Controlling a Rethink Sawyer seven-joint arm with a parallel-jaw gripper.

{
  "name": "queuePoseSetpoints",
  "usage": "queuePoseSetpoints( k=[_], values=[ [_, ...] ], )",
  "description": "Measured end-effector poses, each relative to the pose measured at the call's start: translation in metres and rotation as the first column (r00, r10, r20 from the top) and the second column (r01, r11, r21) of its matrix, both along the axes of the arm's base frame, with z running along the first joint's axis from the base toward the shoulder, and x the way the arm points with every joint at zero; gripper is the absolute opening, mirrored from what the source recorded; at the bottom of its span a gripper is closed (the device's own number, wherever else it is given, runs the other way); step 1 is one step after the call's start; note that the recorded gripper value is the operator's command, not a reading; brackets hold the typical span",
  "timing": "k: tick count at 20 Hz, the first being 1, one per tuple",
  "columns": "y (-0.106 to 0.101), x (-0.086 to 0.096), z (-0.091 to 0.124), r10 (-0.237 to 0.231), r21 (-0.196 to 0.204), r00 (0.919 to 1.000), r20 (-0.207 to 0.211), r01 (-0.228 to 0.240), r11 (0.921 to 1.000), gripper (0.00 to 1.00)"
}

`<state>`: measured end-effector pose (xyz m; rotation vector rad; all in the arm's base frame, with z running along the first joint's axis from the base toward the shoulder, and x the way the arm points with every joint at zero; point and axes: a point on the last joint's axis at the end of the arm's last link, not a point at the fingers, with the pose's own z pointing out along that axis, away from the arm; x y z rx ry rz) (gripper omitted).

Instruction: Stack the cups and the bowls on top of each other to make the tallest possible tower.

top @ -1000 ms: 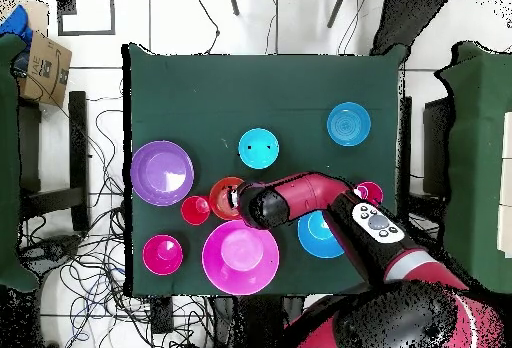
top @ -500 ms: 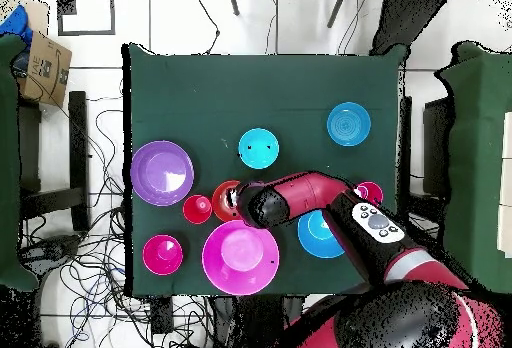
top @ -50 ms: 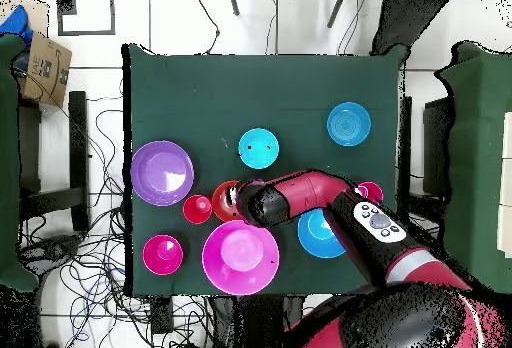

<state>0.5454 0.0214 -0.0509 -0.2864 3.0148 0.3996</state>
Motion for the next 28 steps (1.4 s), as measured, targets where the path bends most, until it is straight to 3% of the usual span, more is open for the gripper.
queuePoseSetpoints(
  k=[8,9,28],
  values=[
    [-0.002,0.006,0.006,-0.014,0.025,0.9998,0.016,0.014,0.9996,1.0],
    [-0.004,0.007,0.007,-0.019,0.029,0.9996,0.019,0.018,0.9994,0.0],
    [0.001,0.011,0.015,-0.011,0.042,0.9994,0.033,0.01,0.9991,0.0]
  ],
)
